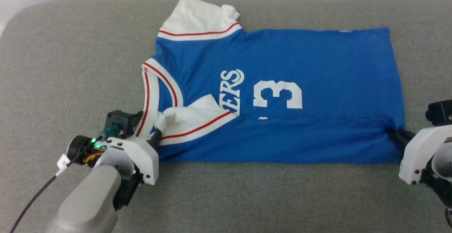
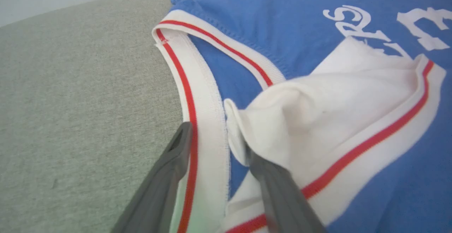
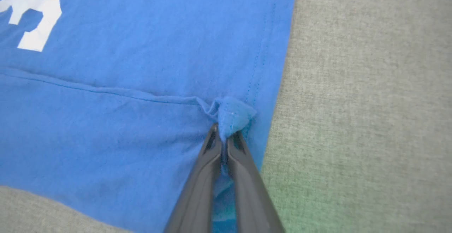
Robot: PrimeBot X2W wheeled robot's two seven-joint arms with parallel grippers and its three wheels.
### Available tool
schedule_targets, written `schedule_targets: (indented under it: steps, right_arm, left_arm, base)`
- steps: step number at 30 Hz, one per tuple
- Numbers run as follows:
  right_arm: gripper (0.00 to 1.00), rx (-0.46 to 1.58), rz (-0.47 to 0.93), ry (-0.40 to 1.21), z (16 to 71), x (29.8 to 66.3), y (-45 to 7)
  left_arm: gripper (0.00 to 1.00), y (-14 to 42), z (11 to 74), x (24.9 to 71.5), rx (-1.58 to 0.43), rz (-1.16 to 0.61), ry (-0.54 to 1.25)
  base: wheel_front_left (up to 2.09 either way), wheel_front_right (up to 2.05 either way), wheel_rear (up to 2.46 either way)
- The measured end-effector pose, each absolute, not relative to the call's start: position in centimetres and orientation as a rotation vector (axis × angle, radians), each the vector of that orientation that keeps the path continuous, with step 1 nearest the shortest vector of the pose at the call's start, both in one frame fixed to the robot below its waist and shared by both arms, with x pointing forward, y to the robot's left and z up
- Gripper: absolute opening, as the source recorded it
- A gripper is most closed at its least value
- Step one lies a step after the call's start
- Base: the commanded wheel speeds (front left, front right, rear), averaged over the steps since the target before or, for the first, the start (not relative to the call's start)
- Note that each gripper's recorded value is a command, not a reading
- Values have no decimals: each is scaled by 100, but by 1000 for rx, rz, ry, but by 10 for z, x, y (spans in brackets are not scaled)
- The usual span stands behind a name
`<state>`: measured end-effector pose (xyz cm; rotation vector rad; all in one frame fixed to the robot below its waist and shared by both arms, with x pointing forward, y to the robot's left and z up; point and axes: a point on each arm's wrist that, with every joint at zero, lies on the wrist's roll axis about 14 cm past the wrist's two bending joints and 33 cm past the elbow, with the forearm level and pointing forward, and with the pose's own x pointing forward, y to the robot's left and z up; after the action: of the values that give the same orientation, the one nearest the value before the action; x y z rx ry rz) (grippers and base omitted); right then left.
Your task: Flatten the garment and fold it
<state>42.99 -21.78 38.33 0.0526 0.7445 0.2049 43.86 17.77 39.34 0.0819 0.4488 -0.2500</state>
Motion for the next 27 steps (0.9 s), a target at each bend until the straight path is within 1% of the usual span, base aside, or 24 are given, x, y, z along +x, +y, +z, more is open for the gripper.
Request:
schedule_targets:
  steps: [8,13,17,23,27]
  right_arm:
    - [100,60,195,692,401,425,-212]
    - [100,94,164,677,408,410,-209]
    - [100,115,134,677,413,399,-206]
    - [100,149,82,680,417,385,-203]
    - [100,154,68,694,416,379,-201]
  left_arm:
    - [100,184,410,424,-27,-170,401]
    - [100,193,422,406,-120,-86,355]
    - [100,192,426,389,-154,-62,342]
    - [100,185,416,369,-156,-48,410]
    - [100,192,410,368,-122,-13,447]
  base:
    - [0,0,0]
    - [0,0,0]
    - [0,0,0]
    - [0,0,0]
    - [0,0,0]
